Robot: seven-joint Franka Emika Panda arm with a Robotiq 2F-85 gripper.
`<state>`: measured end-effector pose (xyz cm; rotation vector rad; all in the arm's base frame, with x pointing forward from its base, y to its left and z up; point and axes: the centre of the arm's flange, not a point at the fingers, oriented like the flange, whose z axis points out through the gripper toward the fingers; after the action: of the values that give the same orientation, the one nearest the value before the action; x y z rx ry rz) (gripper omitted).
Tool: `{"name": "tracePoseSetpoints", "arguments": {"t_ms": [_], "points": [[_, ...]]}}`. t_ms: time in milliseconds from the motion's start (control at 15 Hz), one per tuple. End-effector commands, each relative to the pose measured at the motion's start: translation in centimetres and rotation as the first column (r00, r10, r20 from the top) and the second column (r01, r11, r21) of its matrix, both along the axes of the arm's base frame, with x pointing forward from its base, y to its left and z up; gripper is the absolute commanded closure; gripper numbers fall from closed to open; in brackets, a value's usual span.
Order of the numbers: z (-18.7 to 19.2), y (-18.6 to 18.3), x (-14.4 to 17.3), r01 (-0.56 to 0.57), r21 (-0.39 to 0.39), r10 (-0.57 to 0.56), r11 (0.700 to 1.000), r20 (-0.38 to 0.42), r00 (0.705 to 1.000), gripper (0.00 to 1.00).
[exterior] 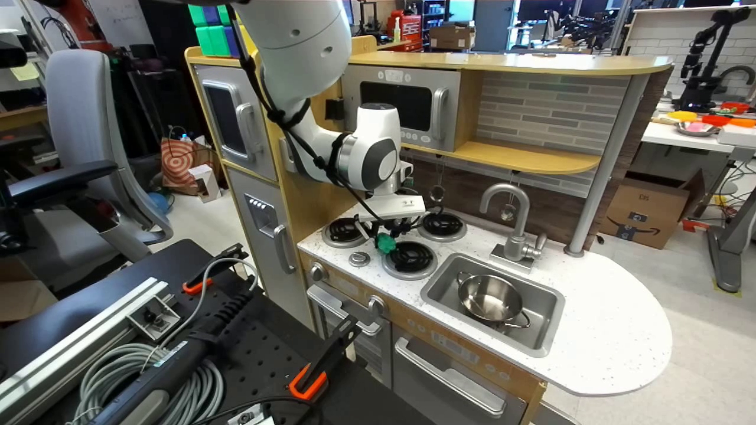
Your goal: Put the thing on the stove inside the pot in the sink
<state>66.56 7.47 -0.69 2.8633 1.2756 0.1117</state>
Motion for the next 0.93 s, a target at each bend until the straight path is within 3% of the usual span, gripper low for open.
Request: {"name": "tracePoseSetpoints", "arguments": {"t_ms": [0, 200, 333, 600, 867], "points": [[3.1, -3.0, -1.6, 0.087, -0.010, -0.086, 0.996, 0.067, 0.994, 0.90], [5.6, -8.6, -2.1, 0.236, 0.019, -0.235, 0.972, 0.174, 0.956, 0.90], [6.3, -13.1, -1.8, 0.349, 0.022, -0.347, 0.937, 0.182, 0.920, 0.90], [4.6, -19.0, -2.1, 0.525, 0.019, -0.521, 0.851, 0.151, 0.840, 0.90], [2.7, -22.3, -1.0, 0.678, 0.082, -0.683, 0.730, 0.054, 0.728, 0.90]]}}
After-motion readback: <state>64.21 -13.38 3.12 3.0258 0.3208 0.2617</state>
